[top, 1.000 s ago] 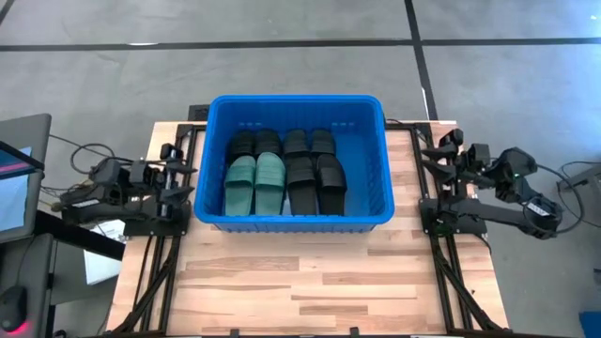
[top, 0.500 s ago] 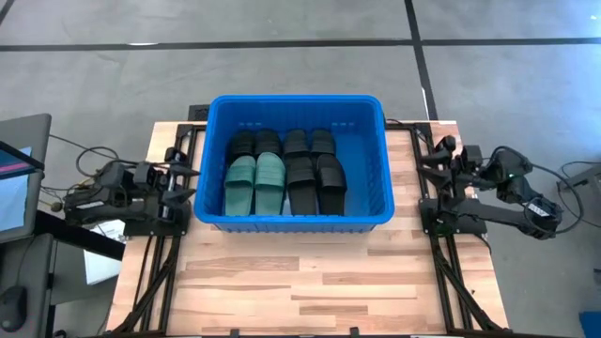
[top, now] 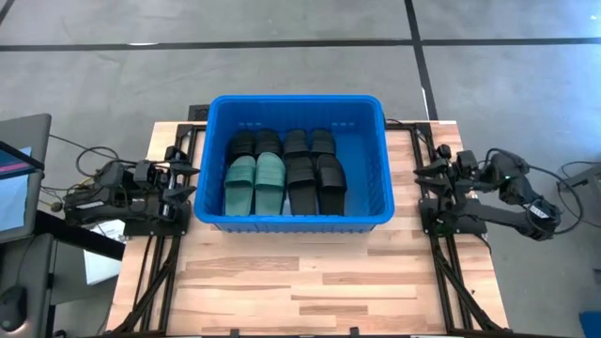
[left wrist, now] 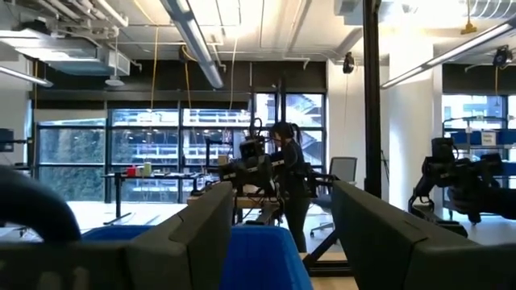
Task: Pick and place slides into bin
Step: Return to Home Position
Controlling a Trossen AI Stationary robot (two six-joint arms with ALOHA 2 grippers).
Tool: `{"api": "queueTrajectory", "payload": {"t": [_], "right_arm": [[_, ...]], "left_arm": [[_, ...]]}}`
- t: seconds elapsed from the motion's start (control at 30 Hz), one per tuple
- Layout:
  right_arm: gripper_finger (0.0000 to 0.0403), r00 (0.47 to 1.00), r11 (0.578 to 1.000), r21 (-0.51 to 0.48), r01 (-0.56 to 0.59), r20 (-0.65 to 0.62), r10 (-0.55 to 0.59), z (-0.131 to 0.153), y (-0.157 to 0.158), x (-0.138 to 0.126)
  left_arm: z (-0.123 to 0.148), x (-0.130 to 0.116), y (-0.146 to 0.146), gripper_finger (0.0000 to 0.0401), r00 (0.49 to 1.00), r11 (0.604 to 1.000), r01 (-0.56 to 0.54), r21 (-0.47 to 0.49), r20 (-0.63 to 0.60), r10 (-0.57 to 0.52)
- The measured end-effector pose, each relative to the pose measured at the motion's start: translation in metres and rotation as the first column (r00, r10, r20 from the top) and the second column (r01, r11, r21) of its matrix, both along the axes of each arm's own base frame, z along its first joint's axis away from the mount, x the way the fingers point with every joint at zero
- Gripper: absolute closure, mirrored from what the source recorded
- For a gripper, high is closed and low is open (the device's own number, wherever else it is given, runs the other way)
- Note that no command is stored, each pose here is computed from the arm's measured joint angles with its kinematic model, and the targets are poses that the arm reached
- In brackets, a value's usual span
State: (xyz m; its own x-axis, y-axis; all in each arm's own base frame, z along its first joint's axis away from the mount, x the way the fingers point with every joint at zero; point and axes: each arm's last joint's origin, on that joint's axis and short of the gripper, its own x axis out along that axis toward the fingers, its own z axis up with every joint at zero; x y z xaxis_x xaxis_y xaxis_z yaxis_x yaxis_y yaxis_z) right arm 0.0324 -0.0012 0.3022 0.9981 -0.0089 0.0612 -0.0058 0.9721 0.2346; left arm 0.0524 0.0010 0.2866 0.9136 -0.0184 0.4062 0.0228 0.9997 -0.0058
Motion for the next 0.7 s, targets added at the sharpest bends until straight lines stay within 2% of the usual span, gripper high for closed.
{"api": "queueTrajectory", "payload": {"t": [0.17,0.37,0.57,0.7], "right_arm": [[0.0272,0.998,1.000,-0.025,0.009,0.065,-0.008,0.002,0.003,-0.012],[0.0275,0.999,1.000,0.004,-0.028,-0.019,0.028,-0.005,0.004,-0.012],[0.0292,0.999,0.998,-0.063,0.009,0.040,-0.006,0.005,0.004,-0.017],[0.0306,0.999,0.998,-0.054,0.026,-0.039,-0.028,0.000,0.003,-0.020]], "left_arm": [[0.000,0.000,0.000,0.0202,1.000,1.000,0.000,-0.016,0.004,0.000],[0.001,0.000,0.000,0.0202,1.000,0.999,-0.004,-0.033,0.005,0.004],[0.000,0.000,0.000,0.0202,1.000,0.998,0.018,-0.054,0.002,-0.018],[0.000,0.000,0.000,0.0202,1.000,0.998,0.017,-0.053,0.002,-0.017]]}}
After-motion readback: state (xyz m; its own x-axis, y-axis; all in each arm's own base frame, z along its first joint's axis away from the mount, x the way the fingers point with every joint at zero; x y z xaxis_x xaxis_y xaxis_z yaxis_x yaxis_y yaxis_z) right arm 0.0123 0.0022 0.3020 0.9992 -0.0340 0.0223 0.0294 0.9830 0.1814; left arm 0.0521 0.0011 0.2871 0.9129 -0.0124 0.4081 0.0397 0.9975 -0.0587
